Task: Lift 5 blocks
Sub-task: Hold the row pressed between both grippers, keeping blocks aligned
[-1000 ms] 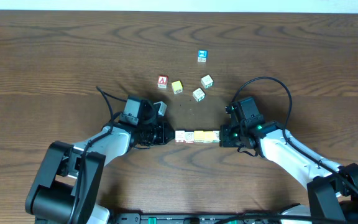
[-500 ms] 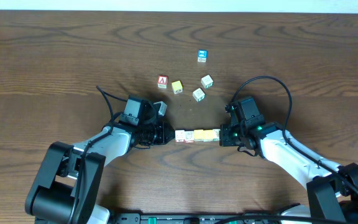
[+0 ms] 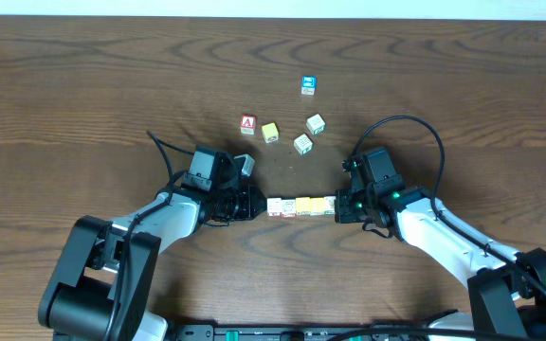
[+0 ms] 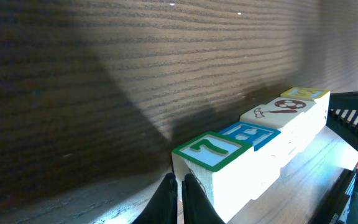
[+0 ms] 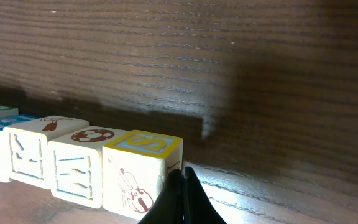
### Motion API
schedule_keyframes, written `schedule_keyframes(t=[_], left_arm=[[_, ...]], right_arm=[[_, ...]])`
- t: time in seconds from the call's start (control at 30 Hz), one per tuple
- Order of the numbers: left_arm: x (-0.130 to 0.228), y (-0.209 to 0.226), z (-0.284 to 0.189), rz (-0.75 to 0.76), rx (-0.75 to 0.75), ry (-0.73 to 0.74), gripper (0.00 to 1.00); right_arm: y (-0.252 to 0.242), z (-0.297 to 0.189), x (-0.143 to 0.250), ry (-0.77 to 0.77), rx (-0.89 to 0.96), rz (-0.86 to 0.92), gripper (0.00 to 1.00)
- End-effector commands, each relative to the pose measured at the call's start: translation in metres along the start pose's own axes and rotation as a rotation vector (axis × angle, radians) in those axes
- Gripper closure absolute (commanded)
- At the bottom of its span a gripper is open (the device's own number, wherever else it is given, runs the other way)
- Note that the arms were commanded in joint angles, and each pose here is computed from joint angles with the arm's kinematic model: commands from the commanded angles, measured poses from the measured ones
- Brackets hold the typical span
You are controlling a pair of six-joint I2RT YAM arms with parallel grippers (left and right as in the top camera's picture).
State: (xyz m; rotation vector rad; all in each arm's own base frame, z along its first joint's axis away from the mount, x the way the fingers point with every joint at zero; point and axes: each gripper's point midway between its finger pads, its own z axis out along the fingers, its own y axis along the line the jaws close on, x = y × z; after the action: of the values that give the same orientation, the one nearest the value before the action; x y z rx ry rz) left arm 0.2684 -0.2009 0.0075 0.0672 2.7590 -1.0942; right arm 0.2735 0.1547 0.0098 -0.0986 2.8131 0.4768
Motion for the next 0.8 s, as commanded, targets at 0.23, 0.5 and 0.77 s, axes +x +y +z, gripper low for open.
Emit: schedule_keyframes(t=[0.23,0.5,0.77], left_arm=[[-0.003,-0.044,-0.001,0.059,0.14,0.039,0.93],[-0.005,-0.045,-0.002,0.061,0.141,0.037,0.93],[-0.005,-0.045,-0.002,0.059,0.141,0.038,0.93]], right_arm=[[0.054,-0.005,0.013,0.074,-0.252,-0.065,0.99],[0.055,-0.006,0.012,0.071,-0.253,-0.066,0.99],[0.06,-0.017,0.005,0.03,-0.269,-0.08,0.99]])
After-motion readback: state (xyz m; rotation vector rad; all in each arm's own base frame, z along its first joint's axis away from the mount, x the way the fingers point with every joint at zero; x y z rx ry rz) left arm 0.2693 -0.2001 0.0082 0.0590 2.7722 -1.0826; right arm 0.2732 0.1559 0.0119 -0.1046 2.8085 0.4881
